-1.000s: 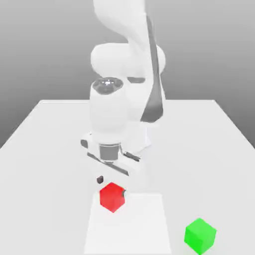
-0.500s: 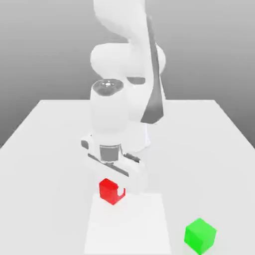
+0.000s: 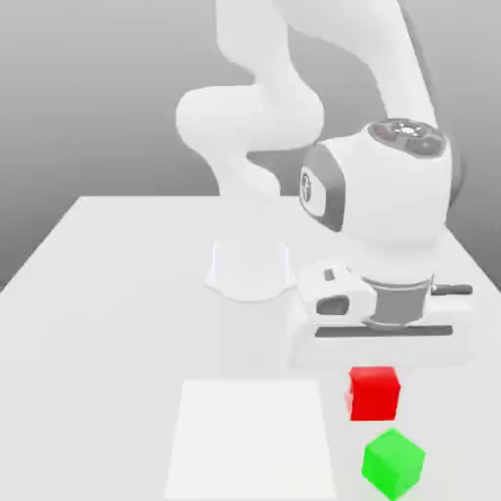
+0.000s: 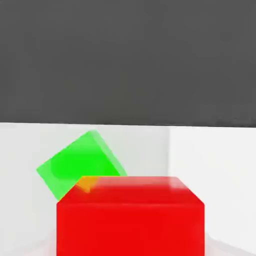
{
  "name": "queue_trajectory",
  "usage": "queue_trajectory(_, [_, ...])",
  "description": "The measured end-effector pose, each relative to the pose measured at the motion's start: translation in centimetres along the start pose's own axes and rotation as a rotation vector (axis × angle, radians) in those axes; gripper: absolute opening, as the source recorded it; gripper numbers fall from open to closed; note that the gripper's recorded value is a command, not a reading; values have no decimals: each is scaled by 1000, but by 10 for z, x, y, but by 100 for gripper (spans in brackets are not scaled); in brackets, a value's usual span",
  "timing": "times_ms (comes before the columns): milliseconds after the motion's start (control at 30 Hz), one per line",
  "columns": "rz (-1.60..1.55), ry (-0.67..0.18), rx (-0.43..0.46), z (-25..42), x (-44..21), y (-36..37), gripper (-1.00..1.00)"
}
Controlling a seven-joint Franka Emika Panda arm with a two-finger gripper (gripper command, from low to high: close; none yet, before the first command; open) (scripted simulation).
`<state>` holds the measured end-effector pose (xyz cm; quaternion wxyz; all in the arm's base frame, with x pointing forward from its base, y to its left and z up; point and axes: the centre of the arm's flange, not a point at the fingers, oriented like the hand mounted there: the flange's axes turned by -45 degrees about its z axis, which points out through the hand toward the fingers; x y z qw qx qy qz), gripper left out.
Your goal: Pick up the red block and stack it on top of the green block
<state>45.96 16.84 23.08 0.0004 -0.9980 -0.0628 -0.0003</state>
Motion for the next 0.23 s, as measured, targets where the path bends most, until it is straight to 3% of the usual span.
queue_trajectory(100, [-14,0,0,37,2,-4,-100])
queue_trajectory(133, [-16,0,0,46,1,-4,100])
queue_trajectory(233, [-16,0,0,46,1,-4,100])
